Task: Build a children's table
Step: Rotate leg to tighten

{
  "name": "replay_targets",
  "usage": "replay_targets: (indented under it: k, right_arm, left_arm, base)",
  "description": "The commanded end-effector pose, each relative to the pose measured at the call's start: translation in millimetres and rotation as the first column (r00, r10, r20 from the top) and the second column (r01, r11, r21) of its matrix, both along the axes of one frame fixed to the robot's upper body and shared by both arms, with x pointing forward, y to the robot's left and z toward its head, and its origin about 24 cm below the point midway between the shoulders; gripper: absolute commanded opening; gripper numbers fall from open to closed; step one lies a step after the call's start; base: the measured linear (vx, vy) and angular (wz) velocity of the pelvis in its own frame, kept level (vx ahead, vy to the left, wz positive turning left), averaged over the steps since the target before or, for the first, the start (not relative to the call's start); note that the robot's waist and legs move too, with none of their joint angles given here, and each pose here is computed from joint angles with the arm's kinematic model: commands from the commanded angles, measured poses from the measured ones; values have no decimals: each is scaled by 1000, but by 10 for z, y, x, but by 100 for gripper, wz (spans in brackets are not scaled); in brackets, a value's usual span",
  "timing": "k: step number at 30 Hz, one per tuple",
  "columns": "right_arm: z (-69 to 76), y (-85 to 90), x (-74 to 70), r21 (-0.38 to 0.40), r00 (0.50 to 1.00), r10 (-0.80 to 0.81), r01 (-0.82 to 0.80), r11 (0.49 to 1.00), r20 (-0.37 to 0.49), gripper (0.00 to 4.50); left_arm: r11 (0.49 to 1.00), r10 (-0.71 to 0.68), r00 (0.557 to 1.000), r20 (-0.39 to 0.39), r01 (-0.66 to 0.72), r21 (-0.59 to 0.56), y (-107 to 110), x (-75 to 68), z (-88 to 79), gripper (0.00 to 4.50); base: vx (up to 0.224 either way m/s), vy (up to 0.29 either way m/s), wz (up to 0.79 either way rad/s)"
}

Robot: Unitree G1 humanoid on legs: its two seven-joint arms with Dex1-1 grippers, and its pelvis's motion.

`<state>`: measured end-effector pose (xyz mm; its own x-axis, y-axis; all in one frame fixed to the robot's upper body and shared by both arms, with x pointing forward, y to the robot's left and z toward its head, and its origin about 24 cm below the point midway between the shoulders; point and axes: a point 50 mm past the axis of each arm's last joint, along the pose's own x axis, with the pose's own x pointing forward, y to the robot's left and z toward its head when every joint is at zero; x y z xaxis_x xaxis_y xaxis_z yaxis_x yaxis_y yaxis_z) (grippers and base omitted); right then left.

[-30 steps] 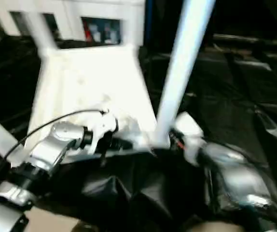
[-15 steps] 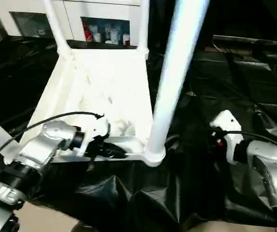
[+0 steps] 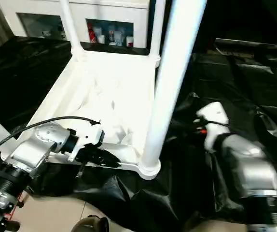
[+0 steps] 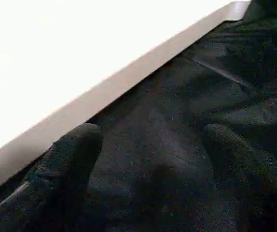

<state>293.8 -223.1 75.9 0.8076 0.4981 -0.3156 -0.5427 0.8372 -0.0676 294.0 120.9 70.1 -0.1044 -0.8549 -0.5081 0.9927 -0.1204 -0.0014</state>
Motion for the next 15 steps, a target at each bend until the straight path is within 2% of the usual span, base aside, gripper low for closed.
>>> replay_targets:
  k: [1, 3, 7, 9, 11, 13, 14, 15]
  right_arm:
    - [12, 24, 56, 0, 999, -42, 42, 999, 24, 378]
    - [-1, 67, 80, 20, 997, -74, 73, 997, 32, 378]
    - [-43, 174, 84, 54, 993, -110, 107, 993, 40, 378]
    - [-50, 201, 79, 63, 990, -132, 128, 990, 49, 378]
    - [-40, 196, 82, 67, 983, -168, 164, 984, 67, 378]
    - [-28, 174, 88, 52, 965, -244, 240, 969, 101, 378]
    - [-28, 174, 88, 52, 965, -244, 240, 969, 101, 378]
    - [-23, 167, 87, 49, 953, -281, 277, 960, 115, 378]
  left_arm:
    - [998, -57, 995, 77, 59, -21, -57, -8, 103, 0]
    - [998, -37, 992, 122, 42, -36, -51, 16, 122, 45]
    - [992, 2, 996, 85, 9, -123, -15, -14, 229, 79]
    - [986, 39, 993, 110, -20, -163, 6, -21, 300, 102]
    - [983, 114, 976, 184, -84, -161, 49, 24, 334, 112]
    - [950, 290, 921, 261, -243, -198, 140, 131, 393, 138]
    - [950, 290, 921, 261, -243, -198, 140, 131, 393, 146]
    - [904, 414, 862, 292, -350, -247, 190, 208, 438, 150]
  base:
    - [0, 0, 0]
    - [0, 0, 0]
    - [0, 0, 0]
    - [0, 0, 0]
    - [0, 0, 0]
    - [0, 0, 0]
    - [0, 0, 0]
    - [0, 0, 0]
